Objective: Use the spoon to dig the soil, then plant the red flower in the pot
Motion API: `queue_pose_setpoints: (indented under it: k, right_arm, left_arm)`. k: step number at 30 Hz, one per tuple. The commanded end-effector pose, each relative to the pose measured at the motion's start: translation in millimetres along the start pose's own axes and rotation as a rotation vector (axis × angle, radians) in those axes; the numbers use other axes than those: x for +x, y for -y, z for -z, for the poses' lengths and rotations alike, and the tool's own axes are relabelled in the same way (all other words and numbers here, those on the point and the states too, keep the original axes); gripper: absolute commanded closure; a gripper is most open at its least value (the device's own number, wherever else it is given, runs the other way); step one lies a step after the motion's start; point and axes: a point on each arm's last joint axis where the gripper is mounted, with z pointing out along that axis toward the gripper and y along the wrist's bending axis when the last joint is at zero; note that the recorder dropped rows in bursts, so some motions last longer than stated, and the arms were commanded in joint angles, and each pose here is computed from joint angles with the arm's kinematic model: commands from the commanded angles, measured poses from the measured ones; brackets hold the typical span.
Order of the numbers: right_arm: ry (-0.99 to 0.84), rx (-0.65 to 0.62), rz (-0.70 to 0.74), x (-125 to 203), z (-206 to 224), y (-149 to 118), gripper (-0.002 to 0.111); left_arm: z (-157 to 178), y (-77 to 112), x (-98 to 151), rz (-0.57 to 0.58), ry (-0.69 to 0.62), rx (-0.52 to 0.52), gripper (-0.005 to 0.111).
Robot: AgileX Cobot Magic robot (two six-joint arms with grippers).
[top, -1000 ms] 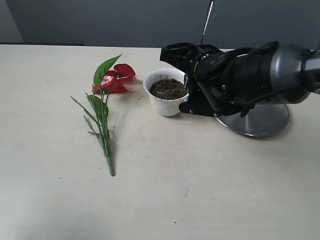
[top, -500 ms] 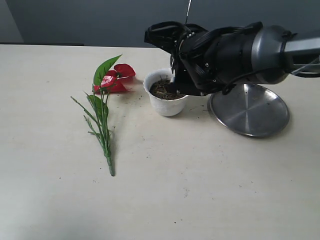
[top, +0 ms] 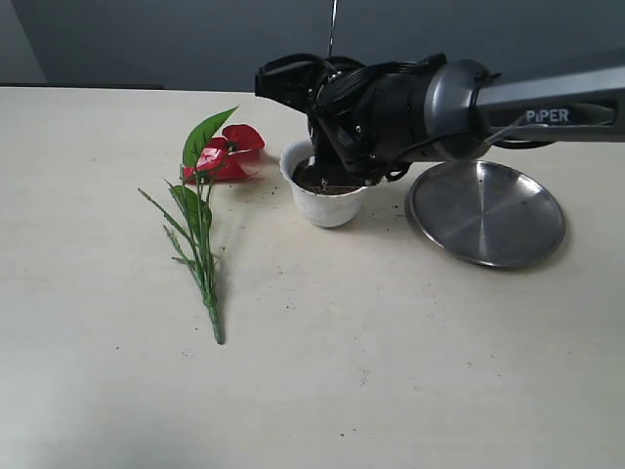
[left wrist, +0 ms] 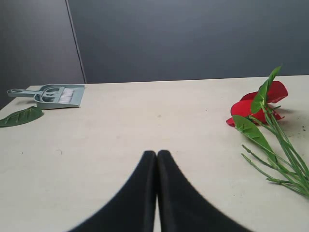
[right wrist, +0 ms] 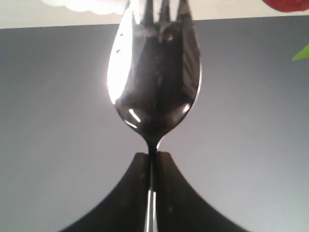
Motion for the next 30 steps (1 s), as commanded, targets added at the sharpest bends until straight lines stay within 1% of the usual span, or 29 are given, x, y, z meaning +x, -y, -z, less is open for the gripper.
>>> queue_pose_setpoints:
  k: [1, 10, 23, 30]
  right_arm:
    - [-0.009, -0.017, 0.033, 0.0, -6.6, -2.9, 0.109]
    - [0.015, -0.05, 0.063, -4.1, -20.3, -19.4, 0.109]
    - [0.05, 0.007, 0.068, -6.8, -21.4, -16.2, 0.109]
    - [0.065, -0.003, 0.09, -15.3, -31.9, -16.2, 0.109]
  left_arm:
    - [0.0, 0.0, 1.6, 0.004, -0.002, 0.0, 0.106]
    - [0.0, 0.0, 1.6, 0.004, -0.002, 0.0, 0.106]
    - [0.0, 0.0, 1.6, 0.004, -0.002, 0.0, 0.106]
    - [0.0, 0.0, 1.6, 0.004, -0.002, 0.0, 0.106]
